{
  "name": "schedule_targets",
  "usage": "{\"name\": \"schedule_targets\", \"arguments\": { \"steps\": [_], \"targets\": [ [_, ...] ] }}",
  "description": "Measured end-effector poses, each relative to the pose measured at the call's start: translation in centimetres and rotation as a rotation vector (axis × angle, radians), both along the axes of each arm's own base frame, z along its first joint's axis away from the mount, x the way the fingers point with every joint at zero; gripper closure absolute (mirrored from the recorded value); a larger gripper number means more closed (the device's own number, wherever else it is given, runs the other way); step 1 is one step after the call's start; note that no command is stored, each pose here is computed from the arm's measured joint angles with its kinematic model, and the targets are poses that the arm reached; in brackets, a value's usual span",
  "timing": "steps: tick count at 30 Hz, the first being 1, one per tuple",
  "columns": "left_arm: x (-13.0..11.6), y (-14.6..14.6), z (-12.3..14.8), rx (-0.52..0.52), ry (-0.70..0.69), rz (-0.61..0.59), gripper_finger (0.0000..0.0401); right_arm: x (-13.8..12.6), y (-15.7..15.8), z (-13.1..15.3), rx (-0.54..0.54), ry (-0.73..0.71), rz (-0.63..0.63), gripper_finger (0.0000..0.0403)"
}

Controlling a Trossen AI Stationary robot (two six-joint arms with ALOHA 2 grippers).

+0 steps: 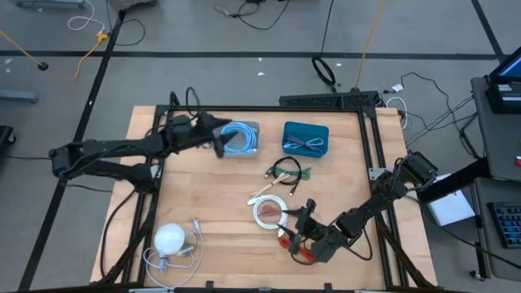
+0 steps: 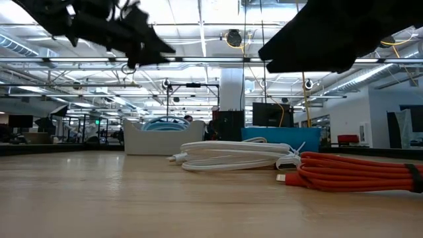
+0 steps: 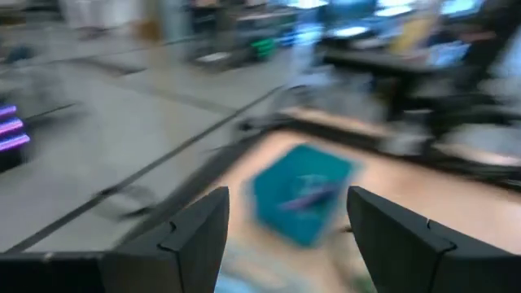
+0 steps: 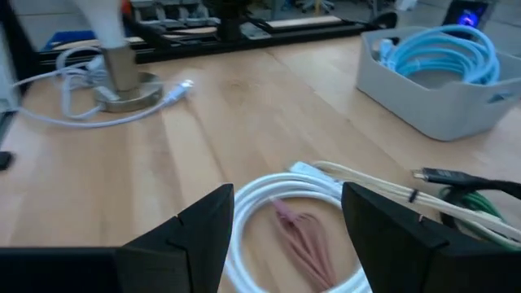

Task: Pick & Place USB Port
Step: Put the white charger cable into the blue bin

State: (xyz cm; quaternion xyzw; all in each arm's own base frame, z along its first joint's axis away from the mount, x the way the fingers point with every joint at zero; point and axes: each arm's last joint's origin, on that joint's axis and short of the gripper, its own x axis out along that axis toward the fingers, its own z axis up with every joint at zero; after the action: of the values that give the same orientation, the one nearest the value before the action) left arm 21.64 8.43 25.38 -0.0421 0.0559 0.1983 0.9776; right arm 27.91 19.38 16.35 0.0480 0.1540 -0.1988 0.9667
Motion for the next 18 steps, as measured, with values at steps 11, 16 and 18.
{"name": "schedule_targets", "arguments": {
  "steps": [11, 16, 18],
  "targets": [
    [-0.5, -8.9, 1.2, 0.007, 0.004, -0.68, 0.0146, 2.7, -7.3, 0.7, -0.079, 0.141, -0.162, 0.0179],
    [-1.4, -11.5, 1.9, 0.065, -0.032, -0.786, 0.0146, 3.7, -14.2, 1.7, -0.062, 0.314, -0.185, 0.0179],
    [-2.1, -11.8, 2.6, 0.093, -0.066, -0.788, 0.0146, 4.0, -16.3, 1.8, -0.074, 0.389, -0.111, 0.0179]
  ]
}}
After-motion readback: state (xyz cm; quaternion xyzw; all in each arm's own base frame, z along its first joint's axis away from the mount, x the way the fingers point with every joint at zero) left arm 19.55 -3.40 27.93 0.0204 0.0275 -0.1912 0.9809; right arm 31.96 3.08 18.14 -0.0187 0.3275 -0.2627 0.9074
